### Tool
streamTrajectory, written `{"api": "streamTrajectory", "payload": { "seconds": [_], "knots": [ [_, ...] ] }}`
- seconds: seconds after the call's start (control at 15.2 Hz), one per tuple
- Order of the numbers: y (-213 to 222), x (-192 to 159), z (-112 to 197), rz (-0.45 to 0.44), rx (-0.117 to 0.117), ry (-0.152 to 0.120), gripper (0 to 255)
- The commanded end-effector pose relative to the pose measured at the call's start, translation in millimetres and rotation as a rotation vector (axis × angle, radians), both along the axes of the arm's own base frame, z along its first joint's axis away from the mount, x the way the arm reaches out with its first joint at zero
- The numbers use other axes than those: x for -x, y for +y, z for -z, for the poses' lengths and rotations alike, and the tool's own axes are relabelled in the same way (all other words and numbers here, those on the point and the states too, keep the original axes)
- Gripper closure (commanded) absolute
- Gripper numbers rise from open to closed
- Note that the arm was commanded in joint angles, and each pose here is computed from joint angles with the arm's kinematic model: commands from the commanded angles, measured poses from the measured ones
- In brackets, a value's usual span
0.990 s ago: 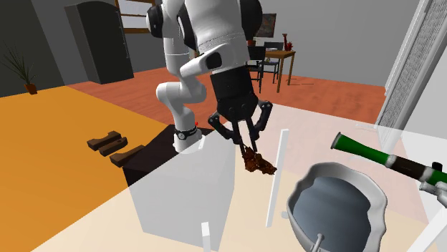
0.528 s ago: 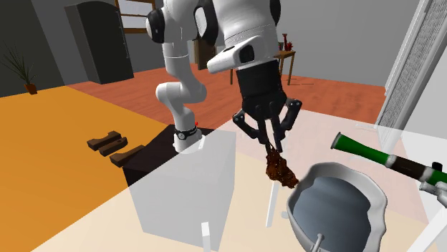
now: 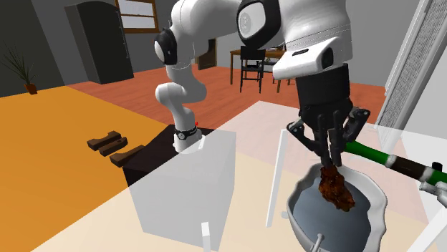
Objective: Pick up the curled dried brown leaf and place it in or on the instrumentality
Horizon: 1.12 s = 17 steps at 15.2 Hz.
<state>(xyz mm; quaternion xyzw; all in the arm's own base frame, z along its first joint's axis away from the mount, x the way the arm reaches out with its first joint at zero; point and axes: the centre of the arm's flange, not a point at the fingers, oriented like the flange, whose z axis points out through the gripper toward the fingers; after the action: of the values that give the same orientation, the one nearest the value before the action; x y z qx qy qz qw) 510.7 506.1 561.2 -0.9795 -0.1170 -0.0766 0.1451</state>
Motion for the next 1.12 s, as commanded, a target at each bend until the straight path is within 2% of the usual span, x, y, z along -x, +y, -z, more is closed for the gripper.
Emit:
{"api": "streamTrajectory", "payload": {
  "seconds": [0.0,0.86,1.06],
  "knots": [
    [34.4,-0.8,1.2,0.002,0.001,-0.001,255],
    [34.4,-0.8,69.4,0.002,0.001,-0.001,255],
    [34.4,-0.8,69.4,0.002,0.001,-0.001,255]
  ]
}}
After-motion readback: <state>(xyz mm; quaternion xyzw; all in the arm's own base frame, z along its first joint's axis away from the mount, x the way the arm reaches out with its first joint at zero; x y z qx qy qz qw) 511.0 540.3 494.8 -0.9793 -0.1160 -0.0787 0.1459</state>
